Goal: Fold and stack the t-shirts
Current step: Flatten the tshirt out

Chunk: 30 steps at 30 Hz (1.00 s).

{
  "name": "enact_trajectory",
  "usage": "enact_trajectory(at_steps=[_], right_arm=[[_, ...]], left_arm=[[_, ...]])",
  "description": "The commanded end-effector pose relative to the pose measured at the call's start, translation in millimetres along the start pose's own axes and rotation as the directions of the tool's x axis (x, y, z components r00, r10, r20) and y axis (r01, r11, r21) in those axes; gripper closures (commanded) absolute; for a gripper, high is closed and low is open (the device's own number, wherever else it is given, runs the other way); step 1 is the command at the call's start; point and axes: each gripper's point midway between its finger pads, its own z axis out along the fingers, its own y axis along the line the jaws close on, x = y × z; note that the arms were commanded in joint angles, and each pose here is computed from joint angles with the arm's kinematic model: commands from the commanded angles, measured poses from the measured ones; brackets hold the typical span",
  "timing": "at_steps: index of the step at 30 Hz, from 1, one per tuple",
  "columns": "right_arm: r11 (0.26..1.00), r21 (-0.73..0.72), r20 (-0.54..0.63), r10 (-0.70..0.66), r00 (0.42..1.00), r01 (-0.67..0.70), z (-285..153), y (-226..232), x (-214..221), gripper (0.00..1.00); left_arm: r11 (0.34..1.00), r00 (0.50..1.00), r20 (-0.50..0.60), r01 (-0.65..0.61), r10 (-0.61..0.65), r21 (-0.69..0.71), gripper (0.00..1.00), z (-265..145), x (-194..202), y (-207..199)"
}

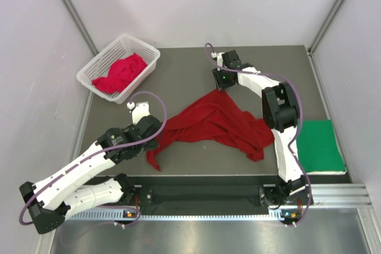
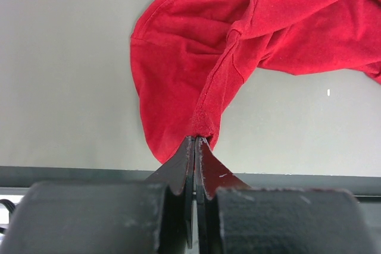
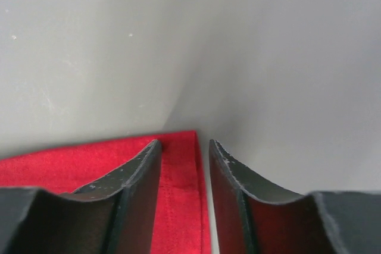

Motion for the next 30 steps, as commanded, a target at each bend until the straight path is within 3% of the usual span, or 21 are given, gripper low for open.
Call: enact_trajectory(at_steps=[1, 20, 23, 25, 29, 30], right_arm=[[0.997, -0.054, 0.033, 0.055, 0.998, -0.053, -2, -3, -13, 0.65], [0.989, -0.138, -0.011, 0.060, 0.998, -0.061, 7, 12, 3, 0.69], [0.991, -0.120, -0.006, 0.062, 0.998, -0.062, 8, 7, 1, 0.78], [0.992, -0.106, 0.014, 0.063, 0.998, -0.061, 5, 2, -6, 0.97], [0.998, -0.050, 0.137, 0.053, 0.989, -0.047, -35, -9, -54, 1.00], [0.999, -0.015, 0.182, 0.049, 0.982, -0.047, -52, -15, -70, 1.00]], left_arm=[[0.999, 0.999, 0.030, 0.021, -0.023, 0.039, 1.00, 0, -6, -8], [0.998, 0.999, 0.032, 0.033, -0.035, 0.048, 1.00, -1, -6, -8], [0.999, 0.999, 0.037, 0.030, -0.032, 0.044, 1.00, -1, -7, -7], [0.998, 0.998, 0.043, 0.034, -0.036, 0.044, 1.00, 0, -8, -8], [1.000, 0.995, 0.096, 0.014, -0.017, 0.028, 1.00, 1, -22, -9], [1.000, 0.987, 0.160, 0.028, -0.029, 0.008, 1.00, -8, -44, -9]])
